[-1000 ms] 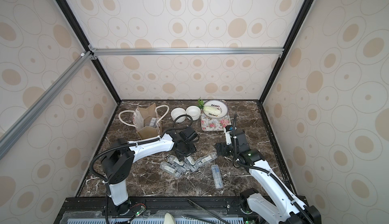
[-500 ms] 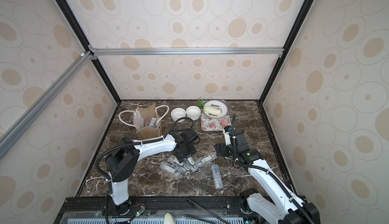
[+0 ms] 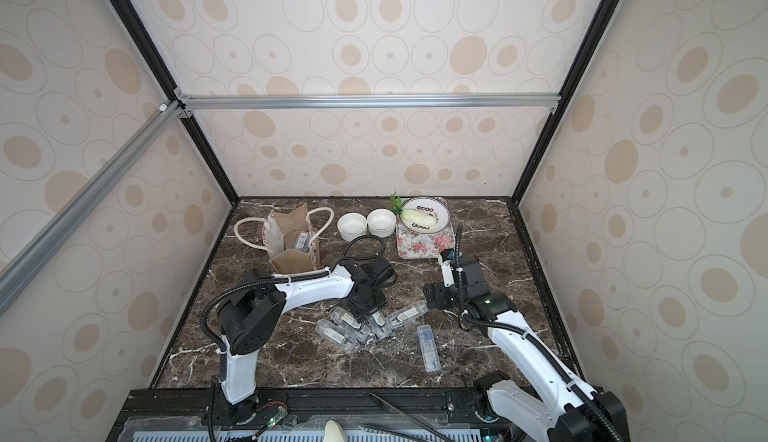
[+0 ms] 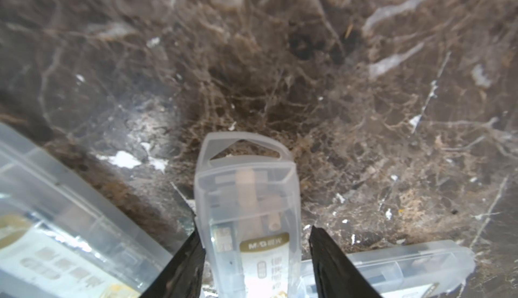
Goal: Put the compass set into the canvas bag
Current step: Pick up the compass set at the center of the board.
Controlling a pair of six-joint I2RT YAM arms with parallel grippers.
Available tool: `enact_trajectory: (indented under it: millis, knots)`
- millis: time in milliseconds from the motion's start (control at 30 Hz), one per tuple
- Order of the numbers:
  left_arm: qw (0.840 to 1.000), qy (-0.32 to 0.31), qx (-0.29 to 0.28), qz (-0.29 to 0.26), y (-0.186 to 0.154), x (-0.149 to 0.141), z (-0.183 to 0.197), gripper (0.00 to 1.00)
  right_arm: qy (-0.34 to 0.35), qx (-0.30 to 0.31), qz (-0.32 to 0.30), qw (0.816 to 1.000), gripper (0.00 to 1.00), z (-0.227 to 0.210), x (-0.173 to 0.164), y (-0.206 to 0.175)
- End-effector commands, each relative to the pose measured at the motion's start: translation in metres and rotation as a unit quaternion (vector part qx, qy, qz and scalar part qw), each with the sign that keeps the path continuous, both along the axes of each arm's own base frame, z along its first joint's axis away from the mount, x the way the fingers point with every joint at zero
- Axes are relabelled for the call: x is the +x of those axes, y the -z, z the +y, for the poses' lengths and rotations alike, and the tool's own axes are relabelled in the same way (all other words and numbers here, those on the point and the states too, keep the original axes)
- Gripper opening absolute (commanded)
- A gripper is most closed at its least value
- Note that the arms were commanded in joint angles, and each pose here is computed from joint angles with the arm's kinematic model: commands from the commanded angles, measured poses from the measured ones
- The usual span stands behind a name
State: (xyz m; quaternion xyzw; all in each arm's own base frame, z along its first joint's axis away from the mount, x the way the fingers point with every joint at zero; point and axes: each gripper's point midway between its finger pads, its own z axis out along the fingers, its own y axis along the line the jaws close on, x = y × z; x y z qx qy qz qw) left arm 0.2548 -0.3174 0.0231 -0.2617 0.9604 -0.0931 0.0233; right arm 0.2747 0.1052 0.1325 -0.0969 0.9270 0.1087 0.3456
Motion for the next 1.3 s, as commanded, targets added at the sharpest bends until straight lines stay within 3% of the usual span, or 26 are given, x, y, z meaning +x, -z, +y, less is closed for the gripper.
enact_trajectory:
  millis: [0, 300, 500, 1033, 1267]
  knots:
    - [1.000, -0.005, 0.012, 0.014, 0.007, -0.001, 0.002, 0.57, -0.006, -0.009, 0.004, 1.000, 0.90, 0.000, -0.001, 0.006]
    - [1.000, -0.007, 0.007, 0.021, 0.012, -0.001, 0.002, 0.48, -0.007, -0.017, 0.016, 1.000, 0.91, 0.000, 0.001, 0.011]
    - [1.000, -0.019, -0.001, -0.004, 0.001, 0.003, 0.006, 0.41, -0.008, -0.021, 0.018, 1.000, 0.91, 0.000, 0.002, 0.013]
    - [0.987, 0.027, 0.042, -0.153, -0.076, 0.047, 0.028, 0.42, -0.005, -0.016, 0.020, 1.000, 0.90, 0.001, 0.003, 0.001]
    - [0.958, 0.075, 0.070, -0.266, -0.150, 0.084, 0.028, 0.43, 0.002, -0.019, 0.017, 1.000, 0.90, -0.001, 0.005, -0.007]
